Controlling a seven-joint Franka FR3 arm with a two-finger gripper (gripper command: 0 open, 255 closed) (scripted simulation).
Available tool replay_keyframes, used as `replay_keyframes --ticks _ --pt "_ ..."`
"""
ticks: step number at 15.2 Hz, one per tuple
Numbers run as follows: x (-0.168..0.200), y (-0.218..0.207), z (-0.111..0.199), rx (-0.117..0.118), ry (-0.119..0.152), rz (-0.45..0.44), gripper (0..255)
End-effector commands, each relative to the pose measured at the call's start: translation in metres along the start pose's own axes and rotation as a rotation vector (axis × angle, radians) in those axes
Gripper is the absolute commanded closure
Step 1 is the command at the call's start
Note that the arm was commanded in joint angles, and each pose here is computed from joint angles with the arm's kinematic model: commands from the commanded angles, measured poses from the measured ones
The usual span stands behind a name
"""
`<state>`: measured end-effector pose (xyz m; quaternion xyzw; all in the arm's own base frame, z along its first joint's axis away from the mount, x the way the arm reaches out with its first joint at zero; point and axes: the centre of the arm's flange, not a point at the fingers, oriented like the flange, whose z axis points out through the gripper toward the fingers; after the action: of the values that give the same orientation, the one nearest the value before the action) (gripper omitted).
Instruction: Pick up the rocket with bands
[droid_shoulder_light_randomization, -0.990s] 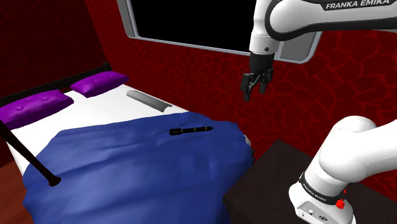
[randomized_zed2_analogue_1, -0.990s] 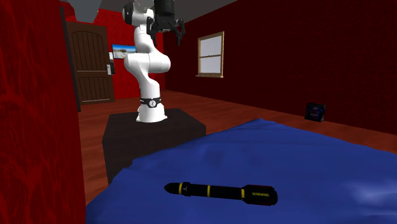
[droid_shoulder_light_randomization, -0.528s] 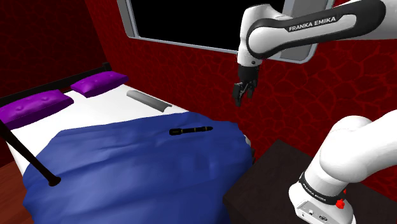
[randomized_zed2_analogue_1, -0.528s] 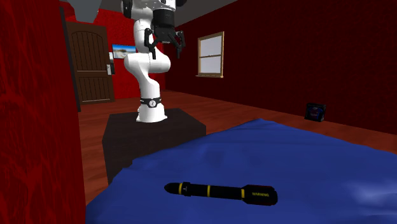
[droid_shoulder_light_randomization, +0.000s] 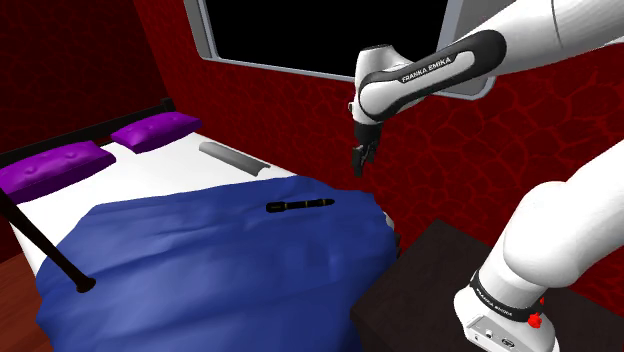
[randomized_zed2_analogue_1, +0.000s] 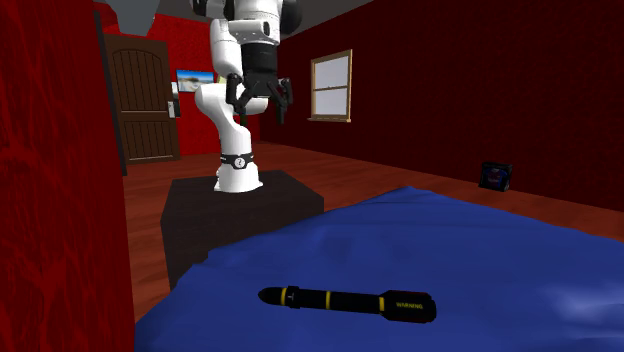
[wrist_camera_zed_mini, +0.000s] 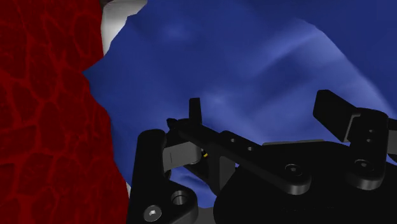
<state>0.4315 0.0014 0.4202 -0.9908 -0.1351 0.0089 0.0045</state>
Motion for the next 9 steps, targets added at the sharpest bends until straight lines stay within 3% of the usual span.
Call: replay_keyframes --ticks 1,9 --pt "0.021 0.005 0.019 -0.007 0.003 -0.055 0" --pt "0.095 0.021 0.089 -0.033 0.011 -0.260 0"
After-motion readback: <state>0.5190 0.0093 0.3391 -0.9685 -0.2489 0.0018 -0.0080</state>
